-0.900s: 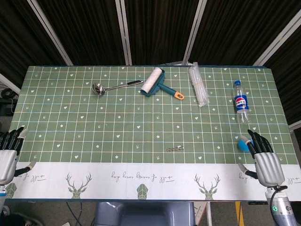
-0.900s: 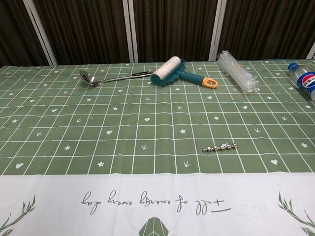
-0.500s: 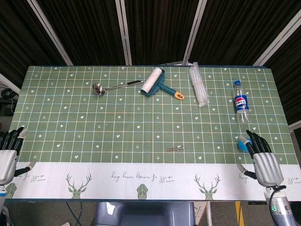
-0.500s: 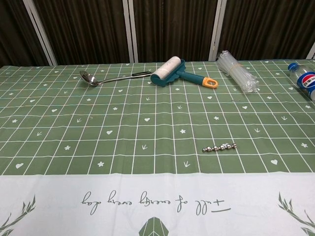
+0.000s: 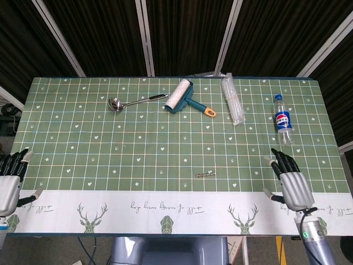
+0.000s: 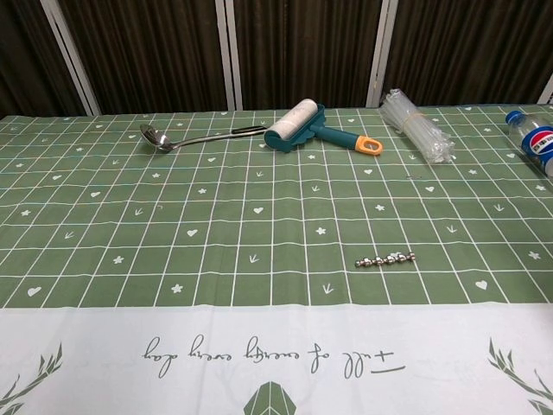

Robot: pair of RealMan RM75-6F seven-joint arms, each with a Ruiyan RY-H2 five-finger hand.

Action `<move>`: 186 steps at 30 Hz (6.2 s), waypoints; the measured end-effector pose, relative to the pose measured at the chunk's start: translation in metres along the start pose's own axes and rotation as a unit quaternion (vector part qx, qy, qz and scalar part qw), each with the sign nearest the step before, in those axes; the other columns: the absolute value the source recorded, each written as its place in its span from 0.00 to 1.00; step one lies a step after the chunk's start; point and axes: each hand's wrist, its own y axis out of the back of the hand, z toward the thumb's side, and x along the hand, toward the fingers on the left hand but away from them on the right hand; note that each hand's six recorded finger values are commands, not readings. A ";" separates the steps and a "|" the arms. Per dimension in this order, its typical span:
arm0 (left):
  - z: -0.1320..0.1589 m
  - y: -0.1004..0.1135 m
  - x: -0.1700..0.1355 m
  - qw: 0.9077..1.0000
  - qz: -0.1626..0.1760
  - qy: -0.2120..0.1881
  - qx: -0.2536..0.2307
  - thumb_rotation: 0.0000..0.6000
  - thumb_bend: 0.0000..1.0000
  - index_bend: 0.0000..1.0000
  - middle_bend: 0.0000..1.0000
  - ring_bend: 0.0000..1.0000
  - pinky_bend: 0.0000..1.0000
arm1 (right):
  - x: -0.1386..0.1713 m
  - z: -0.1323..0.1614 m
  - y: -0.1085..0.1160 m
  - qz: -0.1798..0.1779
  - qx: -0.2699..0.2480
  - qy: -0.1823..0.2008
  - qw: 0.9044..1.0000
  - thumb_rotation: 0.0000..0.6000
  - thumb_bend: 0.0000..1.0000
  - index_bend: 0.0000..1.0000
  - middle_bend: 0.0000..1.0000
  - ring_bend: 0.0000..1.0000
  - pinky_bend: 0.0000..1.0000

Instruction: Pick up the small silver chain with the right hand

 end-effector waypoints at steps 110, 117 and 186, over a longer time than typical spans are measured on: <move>0.000 -0.004 0.004 0.999 -0.025 0.015 -0.044 1.00 0.15 0.00 0.00 0.00 0.00 | -0.100 0.151 -0.154 0.080 -0.080 0.003 0.994 1.00 0.38 0.57 0.19 0.00 0.02; 0.000 -0.004 0.004 0.999 -0.025 0.016 -0.043 1.00 0.15 0.00 0.00 0.00 0.00 | -0.107 0.151 -0.137 0.060 -0.086 0.004 0.994 1.00 0.38 0.58 0.19 0.00 0.02; -0.001 -0.006 0.006 0.998 -0.031 0.024 -0.045 1.00 0.15 0.00 0.00 0.00 0.00 | -0.225 0.060 -0.064 -0.017 -0.132 -0.145 0.980 1.00 0.39 0.59 0.19 0.00 0.03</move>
